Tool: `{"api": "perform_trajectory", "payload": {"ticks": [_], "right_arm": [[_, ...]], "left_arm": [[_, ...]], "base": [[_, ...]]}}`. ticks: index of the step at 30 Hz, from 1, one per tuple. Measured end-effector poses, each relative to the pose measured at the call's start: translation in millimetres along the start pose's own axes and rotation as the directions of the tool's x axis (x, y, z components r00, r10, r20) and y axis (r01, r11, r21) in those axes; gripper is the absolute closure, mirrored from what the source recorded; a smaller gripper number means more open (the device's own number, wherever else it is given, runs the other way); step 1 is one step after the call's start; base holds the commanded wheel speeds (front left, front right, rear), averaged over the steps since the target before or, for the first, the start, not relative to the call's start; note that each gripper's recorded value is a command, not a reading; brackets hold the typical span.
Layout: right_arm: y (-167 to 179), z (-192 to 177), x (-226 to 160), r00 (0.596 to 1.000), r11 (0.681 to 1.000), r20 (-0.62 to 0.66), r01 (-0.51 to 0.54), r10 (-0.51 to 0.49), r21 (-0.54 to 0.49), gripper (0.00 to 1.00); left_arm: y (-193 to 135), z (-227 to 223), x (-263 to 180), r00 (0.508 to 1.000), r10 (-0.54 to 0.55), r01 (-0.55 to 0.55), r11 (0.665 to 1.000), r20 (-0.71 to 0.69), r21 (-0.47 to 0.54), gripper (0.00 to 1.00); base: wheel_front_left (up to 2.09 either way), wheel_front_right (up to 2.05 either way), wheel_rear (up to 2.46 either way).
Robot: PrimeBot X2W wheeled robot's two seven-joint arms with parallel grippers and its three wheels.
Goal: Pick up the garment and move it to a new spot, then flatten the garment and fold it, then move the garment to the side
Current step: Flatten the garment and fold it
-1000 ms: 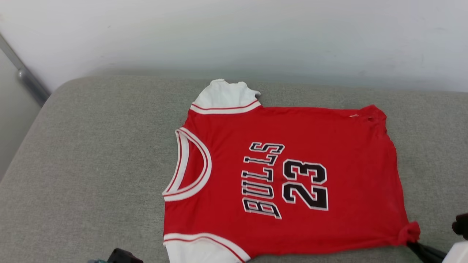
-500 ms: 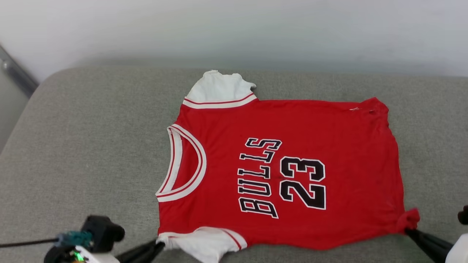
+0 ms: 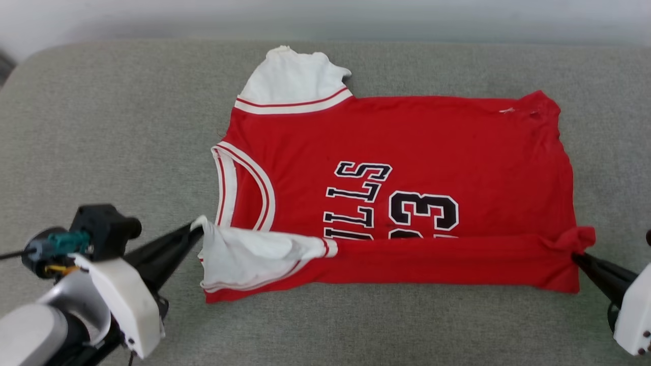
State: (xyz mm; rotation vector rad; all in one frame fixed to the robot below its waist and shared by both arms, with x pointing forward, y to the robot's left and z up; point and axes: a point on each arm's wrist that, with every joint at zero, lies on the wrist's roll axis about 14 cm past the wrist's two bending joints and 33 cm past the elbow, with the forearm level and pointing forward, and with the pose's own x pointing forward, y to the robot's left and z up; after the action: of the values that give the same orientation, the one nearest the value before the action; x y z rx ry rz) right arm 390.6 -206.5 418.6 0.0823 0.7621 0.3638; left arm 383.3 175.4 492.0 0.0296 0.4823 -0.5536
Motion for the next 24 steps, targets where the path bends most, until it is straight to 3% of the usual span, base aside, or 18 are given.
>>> {"api": "perform_trajectory", "payload": {"ticks": [11,16,17,18,24], "right_arm": [[-4,-8,24,0.995,1.0,-0.099,0.013,-0.016,-0.027,1.0],[-4,-12,32,0.991,1.0,-0.129,0.016,-0.018,-0.018,1.0],[-5,-14,34,0.991,1.0,-0.134,0.021,-0.022,-0.013,0.87],[-6,-14,34,0.991,1.0,-0.135,0.025,-0.026,-0.012,0.02],[0,-5,33,0.995,0.999,-0.093,0.025,-0.027,-0.02,0.0]], "left_arm": [[24,-9,46,0.997,-0.002,0.006,0.999,-0.075,0.05,1.0],[26,-25,64,0.992,-0.007,0.01,1.0,-0.123,0.026,1.0],[27,-27,67,0.992,-0.002,0.006,0.999,-0.123,0.032,0.65],[29,-27,70,0.993,0.006,-0.001,0.999,-0.117,0.046,0.0],[28,-33,74,0.996,0.037,-0.035,0.999,-0.085,0.019,0.0]], "base": [[0.0,0.0,0.0],[0.0,0.0,0.0],[0.0,0.0,0.0],[0.0,0.0,0.0],[0.0,0.0,0.0]]}}
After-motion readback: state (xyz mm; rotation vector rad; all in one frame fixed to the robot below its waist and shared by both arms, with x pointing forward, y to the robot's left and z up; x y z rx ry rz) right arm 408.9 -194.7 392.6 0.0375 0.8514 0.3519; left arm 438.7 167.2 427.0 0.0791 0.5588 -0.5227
